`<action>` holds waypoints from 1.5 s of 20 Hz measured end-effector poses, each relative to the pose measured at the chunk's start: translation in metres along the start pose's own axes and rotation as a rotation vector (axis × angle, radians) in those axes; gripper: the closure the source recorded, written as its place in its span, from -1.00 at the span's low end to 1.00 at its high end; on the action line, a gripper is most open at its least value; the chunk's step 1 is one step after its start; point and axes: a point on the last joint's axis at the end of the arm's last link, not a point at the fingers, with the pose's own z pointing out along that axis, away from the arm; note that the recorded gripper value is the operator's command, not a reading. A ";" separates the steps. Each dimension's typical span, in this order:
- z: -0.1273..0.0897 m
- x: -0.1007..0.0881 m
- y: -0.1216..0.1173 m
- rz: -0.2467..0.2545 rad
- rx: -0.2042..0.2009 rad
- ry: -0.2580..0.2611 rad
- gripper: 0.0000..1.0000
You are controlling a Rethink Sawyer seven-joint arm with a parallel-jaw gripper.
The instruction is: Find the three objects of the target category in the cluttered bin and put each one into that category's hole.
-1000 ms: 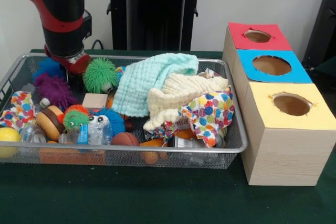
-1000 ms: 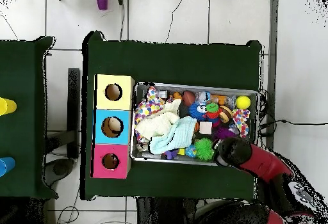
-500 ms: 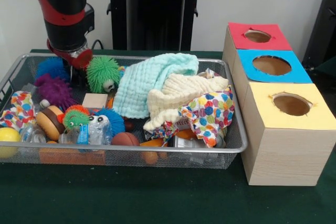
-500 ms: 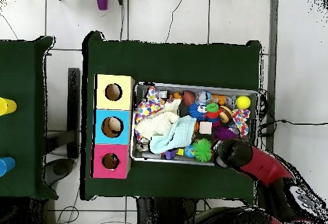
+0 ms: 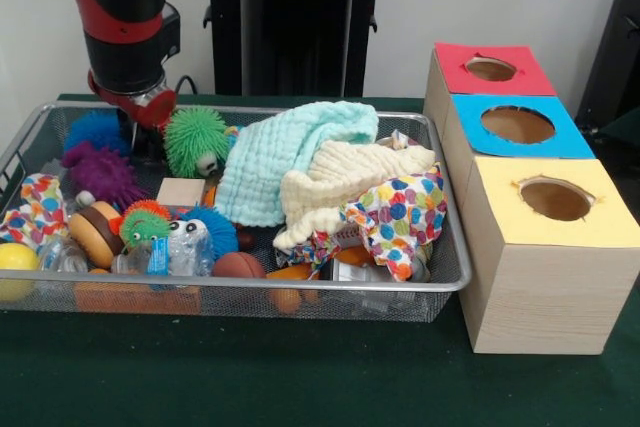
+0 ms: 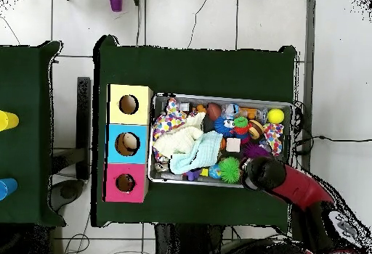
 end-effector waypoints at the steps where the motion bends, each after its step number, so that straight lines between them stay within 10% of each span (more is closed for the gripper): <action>1: -0.004 -0.001 0.002 -0.011 0.003 -0.009 -1.00; 13: -0.058 -0.011 0.018 -0.060 0.018 -0.052 -1.00; 30: -0.050 -0.065 0.042 -0.101 0.036 -0.076 -1.00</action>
